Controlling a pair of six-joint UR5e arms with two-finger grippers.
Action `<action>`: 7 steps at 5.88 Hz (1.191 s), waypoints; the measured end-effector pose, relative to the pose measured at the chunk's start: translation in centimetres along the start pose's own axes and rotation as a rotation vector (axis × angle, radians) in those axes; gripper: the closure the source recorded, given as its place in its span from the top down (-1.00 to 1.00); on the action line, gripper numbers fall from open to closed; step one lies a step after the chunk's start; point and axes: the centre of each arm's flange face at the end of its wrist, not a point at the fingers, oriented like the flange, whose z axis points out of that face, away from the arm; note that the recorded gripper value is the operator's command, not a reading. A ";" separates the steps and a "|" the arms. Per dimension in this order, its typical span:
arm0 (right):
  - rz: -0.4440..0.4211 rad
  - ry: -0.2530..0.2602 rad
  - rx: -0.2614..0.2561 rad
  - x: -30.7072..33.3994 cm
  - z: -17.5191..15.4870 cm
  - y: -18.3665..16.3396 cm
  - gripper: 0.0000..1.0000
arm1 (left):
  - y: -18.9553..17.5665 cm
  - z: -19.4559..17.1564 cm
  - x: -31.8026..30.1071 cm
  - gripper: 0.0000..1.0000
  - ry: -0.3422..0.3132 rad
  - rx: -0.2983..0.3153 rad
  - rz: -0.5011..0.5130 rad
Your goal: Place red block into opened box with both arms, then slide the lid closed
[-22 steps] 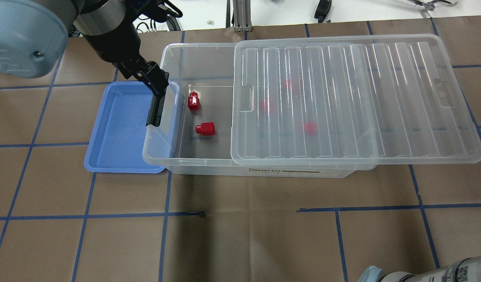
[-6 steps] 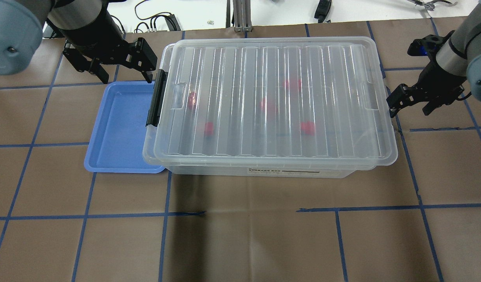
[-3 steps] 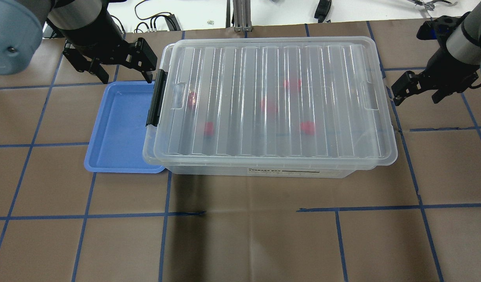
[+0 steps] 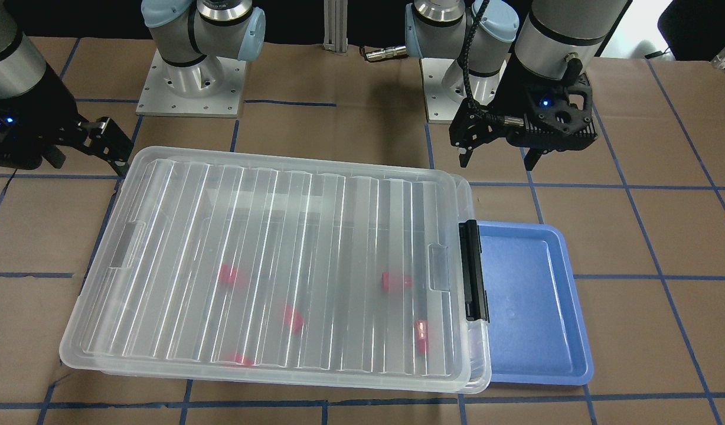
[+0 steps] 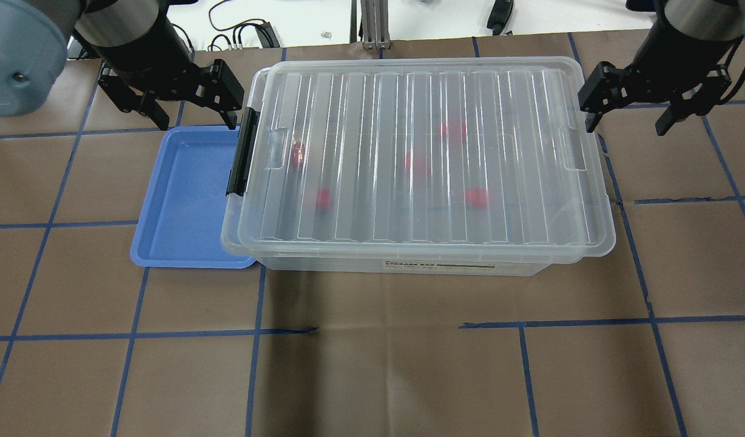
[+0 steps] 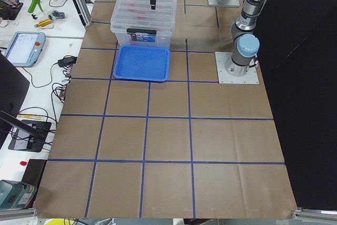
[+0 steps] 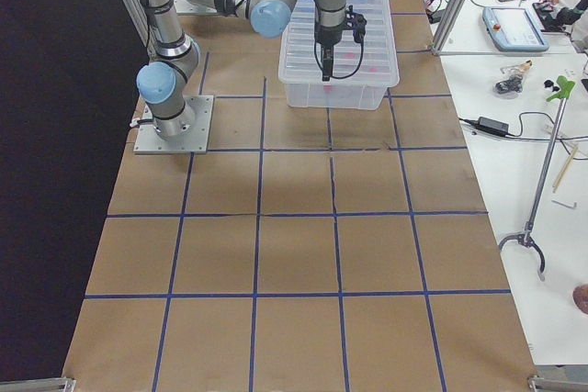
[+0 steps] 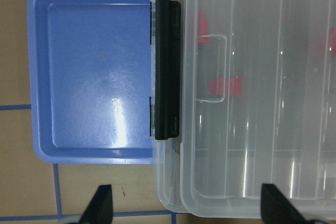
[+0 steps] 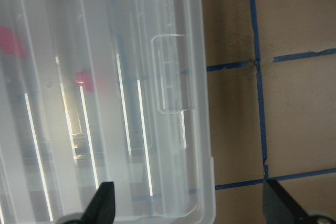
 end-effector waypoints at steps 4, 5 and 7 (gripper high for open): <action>0.034 -0.003 -0.012 -5.2 -0.7 1.2 1.00 | 0.0 0.0 0.0 0.97 0.000 0.000 0.000; 0.035 -0.004 -0.013 -5.3 -0.6 1.2 1.00 | 0.0 0.0 0.0 0.97 0.000 0.000 0.000; 0.035 -0.006 -0.017 -5.3 -0.5 1.2 1.00 | 0.0 0.0 0.0 0.97 0.000 0.000 0.000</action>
